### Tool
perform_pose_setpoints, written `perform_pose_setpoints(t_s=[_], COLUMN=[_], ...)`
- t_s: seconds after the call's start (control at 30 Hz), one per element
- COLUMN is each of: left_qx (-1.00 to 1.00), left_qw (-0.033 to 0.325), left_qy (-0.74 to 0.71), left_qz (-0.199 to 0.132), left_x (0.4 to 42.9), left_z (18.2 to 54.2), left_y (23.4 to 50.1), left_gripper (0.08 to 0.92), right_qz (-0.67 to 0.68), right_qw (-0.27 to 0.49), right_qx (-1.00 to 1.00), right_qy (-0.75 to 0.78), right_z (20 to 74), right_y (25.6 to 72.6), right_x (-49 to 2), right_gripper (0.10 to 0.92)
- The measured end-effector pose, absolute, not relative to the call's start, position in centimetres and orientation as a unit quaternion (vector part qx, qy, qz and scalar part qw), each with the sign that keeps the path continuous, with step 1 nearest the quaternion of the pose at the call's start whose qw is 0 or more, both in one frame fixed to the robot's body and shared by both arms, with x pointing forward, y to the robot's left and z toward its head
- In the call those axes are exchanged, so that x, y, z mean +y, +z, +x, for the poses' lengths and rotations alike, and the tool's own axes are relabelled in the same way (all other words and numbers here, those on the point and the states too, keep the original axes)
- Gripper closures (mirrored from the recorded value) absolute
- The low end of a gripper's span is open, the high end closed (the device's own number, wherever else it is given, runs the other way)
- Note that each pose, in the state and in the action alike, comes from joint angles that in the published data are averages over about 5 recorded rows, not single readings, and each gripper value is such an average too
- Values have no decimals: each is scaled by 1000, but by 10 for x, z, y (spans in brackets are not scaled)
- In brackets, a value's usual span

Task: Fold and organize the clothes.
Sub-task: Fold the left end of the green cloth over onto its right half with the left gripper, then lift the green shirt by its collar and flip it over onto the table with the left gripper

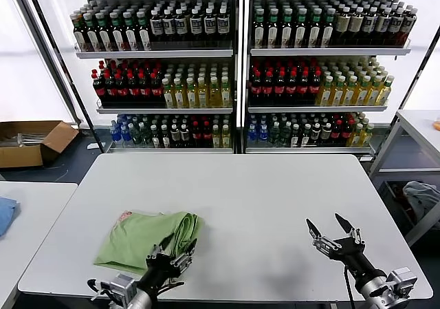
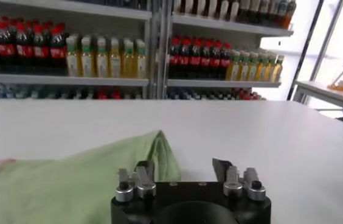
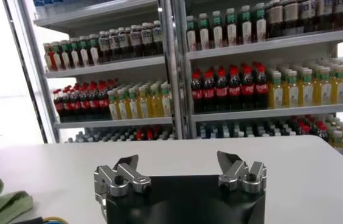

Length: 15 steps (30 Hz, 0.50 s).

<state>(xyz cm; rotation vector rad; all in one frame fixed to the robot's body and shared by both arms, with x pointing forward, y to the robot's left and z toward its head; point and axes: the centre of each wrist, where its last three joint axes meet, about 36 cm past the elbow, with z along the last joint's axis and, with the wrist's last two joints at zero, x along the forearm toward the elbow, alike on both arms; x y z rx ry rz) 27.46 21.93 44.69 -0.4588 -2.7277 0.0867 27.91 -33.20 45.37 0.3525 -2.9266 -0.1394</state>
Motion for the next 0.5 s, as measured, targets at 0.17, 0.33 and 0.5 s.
perform_pose_setpoints(t_s=[0.17,0.33,0.5], left_qx=[-975,-978,-976], left_qw=[174,186,208], left_qy=[16,7,12], left_qz=[-135,-98,-65], left_x=[252,295,333], left_z=[287,304,322], left_y=[463,464,451], left_gripper=[203,178,177], right_qz=[122,127,131], right_qw=[96,97,98], right_qx=[-987,-986,-985], right_qy=[-48,-48,-47], right_z=[279,279,278], right_y=[453,453,453], right_x=[-330,-327,-324], right_gripper=[200,200,200])
